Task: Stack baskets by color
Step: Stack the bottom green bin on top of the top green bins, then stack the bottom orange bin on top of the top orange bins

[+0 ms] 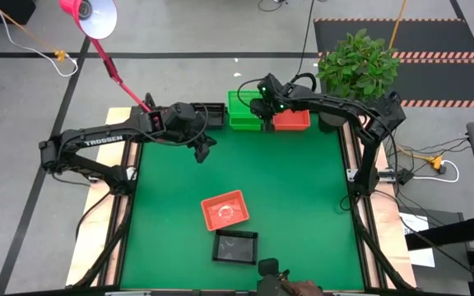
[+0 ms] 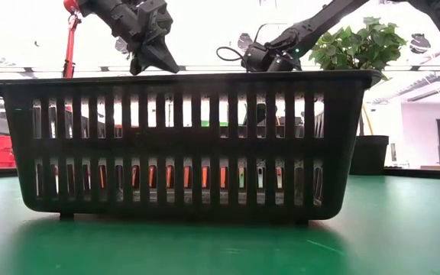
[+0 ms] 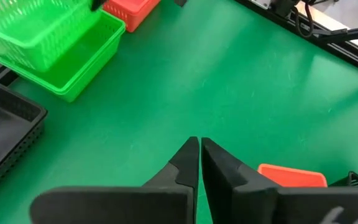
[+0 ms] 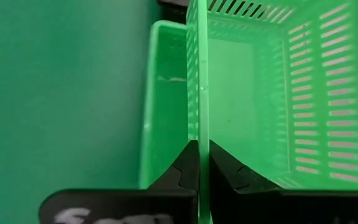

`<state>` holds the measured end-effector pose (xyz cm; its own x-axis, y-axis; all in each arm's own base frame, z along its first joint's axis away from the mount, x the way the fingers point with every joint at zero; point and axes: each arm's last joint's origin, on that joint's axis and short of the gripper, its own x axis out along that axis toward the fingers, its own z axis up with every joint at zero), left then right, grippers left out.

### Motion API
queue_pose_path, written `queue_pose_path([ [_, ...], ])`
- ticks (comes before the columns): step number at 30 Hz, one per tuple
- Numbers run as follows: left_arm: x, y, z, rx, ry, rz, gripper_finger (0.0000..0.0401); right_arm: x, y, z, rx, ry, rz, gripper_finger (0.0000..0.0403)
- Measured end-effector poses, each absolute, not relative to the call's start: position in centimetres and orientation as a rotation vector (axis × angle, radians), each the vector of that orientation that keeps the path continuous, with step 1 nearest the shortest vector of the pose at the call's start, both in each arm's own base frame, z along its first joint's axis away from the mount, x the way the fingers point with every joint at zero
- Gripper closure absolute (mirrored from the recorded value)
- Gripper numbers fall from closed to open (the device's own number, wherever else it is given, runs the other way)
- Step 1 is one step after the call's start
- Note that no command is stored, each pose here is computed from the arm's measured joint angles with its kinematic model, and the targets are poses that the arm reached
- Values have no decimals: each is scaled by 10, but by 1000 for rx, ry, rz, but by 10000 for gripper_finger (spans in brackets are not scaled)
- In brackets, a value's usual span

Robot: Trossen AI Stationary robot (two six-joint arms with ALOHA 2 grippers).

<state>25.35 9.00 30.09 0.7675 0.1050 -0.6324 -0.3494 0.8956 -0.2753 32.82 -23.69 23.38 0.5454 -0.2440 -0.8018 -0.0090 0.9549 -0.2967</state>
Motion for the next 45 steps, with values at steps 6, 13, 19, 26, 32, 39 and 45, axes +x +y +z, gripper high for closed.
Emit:
queue_pose_path([
  [6,253,90,301,-385,654,250,375,334,-225,231,-242,1004,-122,401],
  [13,253,90,300,-385,663,250,396,335,-217,218,-269,1048,-164,401],
  [19,252,90,299,-388,675,250,389,331,-216,210,-248,1069,-166,394],
  [26,252,90,299,-380,676,247,374,333,-218,208,-302,1047,-220,380],
  [32,252,90,299,-380,677,247,390,335,-217,209,-311,1031,-218,358],
  [39,252,89,299,-412,675,250,393,338,-214,209,-319,1021,-212,307],
  [45,250,80,295,-481,743,216,368,335,-209,224,-336,991,-221,264],
])
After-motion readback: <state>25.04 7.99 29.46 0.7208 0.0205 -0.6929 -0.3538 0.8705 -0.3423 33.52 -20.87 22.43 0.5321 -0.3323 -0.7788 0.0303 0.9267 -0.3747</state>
